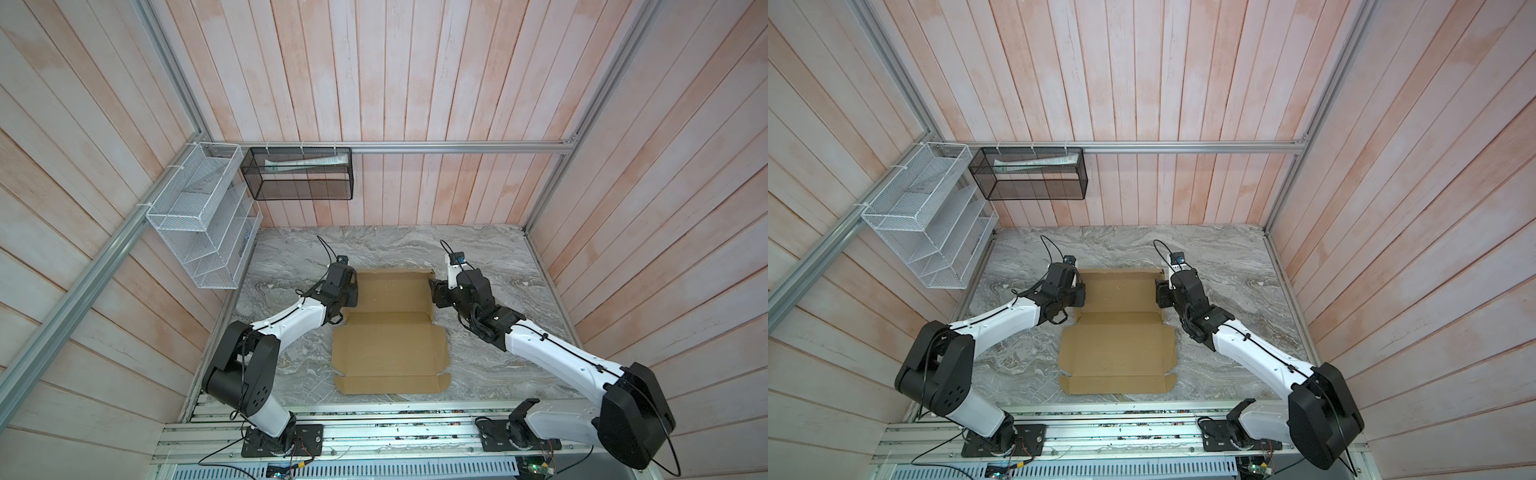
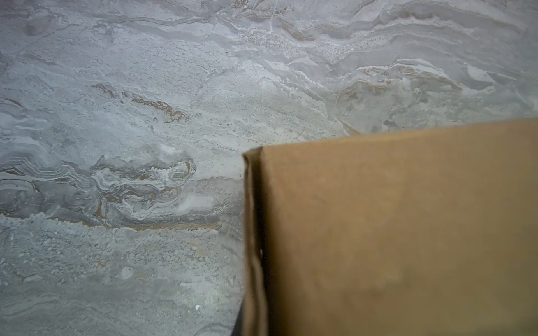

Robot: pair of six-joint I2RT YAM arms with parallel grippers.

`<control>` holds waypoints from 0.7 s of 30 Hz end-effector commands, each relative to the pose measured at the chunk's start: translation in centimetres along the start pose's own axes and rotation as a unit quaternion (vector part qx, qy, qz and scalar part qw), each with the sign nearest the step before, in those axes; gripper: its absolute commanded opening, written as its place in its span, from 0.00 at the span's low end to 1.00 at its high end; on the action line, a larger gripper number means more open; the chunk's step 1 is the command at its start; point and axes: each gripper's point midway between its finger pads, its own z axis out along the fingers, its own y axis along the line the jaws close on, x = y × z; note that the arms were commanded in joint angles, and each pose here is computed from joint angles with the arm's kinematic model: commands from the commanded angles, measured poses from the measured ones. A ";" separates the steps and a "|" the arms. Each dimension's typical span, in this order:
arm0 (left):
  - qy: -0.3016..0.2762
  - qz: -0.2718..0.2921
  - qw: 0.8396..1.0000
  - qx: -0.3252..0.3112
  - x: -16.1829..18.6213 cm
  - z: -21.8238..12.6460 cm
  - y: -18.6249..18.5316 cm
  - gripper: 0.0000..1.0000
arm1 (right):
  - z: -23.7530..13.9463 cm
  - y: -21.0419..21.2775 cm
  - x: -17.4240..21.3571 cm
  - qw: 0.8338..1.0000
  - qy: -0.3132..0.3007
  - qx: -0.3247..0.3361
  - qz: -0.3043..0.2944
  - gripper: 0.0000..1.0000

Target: Fold the paper box

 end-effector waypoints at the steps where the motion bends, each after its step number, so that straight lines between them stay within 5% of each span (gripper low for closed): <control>1: 0.031 0.009 0.999 0.011 0.5 0.6 -0.4 0.00 | 0.1 0.3 -0.8 1.000 0.012 -0.014 -0.001 0.61; 21: 0.143 0.040 0.989 0.014 1.0 3.9 0.4 0.00 | 2.1 2.3 -2.0 0.997 0.036 -0.066 -0.008 0.61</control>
